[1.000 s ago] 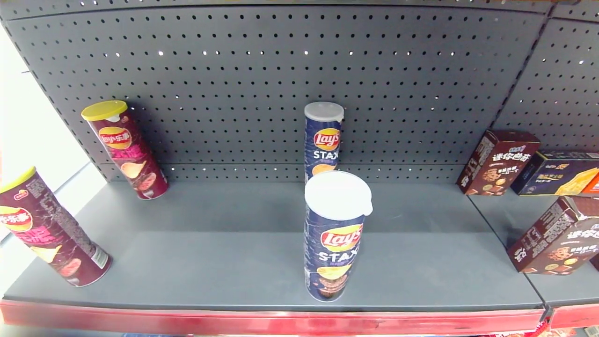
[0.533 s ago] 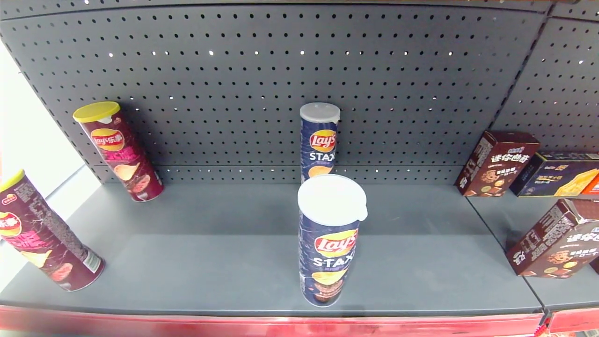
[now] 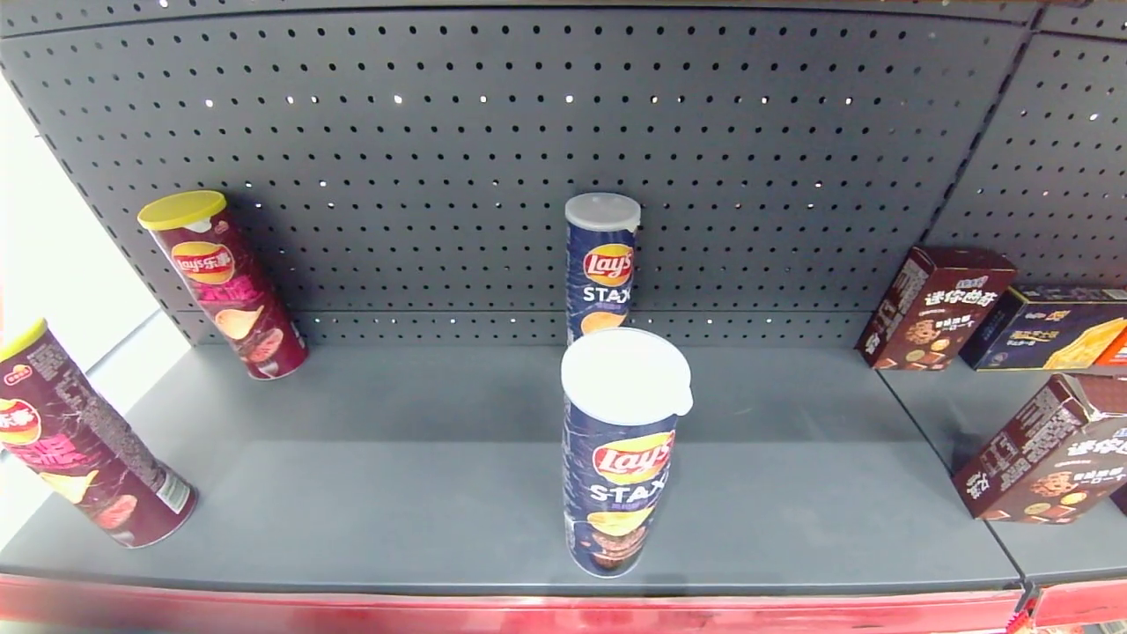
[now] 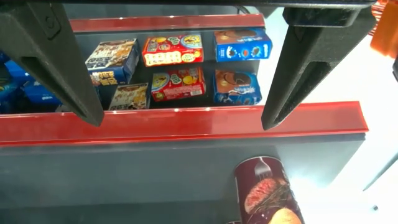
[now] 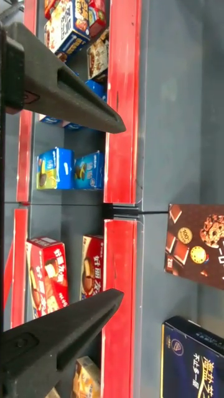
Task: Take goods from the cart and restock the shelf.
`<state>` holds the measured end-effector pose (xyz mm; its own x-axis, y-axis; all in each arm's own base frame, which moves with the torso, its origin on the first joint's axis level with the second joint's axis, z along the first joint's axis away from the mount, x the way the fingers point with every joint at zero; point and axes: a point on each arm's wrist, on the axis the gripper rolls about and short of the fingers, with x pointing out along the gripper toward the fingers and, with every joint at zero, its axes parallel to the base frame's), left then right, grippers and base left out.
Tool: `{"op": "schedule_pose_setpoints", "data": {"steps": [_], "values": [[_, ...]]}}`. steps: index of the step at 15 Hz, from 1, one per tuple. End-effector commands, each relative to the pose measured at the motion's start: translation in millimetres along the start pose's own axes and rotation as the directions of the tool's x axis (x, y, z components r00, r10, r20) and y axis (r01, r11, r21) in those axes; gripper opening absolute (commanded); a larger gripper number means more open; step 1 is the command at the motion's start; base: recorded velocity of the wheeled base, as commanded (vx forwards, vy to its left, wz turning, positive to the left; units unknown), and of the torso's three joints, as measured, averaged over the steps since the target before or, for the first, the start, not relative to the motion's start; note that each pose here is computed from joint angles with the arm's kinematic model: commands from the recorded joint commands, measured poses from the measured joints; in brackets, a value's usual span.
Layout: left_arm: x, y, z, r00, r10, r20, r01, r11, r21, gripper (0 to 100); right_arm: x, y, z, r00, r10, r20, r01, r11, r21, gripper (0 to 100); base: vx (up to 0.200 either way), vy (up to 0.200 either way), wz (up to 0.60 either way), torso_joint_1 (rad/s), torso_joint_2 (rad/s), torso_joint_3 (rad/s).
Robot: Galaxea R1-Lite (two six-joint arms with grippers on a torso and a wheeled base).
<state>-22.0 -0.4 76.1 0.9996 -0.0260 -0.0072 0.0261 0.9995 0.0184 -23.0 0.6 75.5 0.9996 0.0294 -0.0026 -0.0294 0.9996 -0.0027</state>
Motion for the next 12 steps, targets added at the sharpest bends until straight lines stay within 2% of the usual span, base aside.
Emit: {"op": "schedule_pose_setpoints", "data": {"steps": [1, 12], "values": [[0.1, 0.0, 0.1, 1.0, 0.0, 0.0, 0.0, 1.0, 0.0, 100, 0.0, 0.0, 0.0, 1.0, 0.001, -0.001, -0.001, 1.0, 0.0, 100, 0.0, 0.0, 0.0, 0.0, 0.0, 0.0], [0.1, 0.0, 0.1, 1.0, 0.0, 0.0, 0.0, 1.0, 0.001, 100, 0.0, 0.0, 0.0, 1.0, 0.003, -0.001, -0.003, 1.0, 0.0, 100, 0.0, 0.0, 0.0, 0.0, 0.0, 0.0]]}}
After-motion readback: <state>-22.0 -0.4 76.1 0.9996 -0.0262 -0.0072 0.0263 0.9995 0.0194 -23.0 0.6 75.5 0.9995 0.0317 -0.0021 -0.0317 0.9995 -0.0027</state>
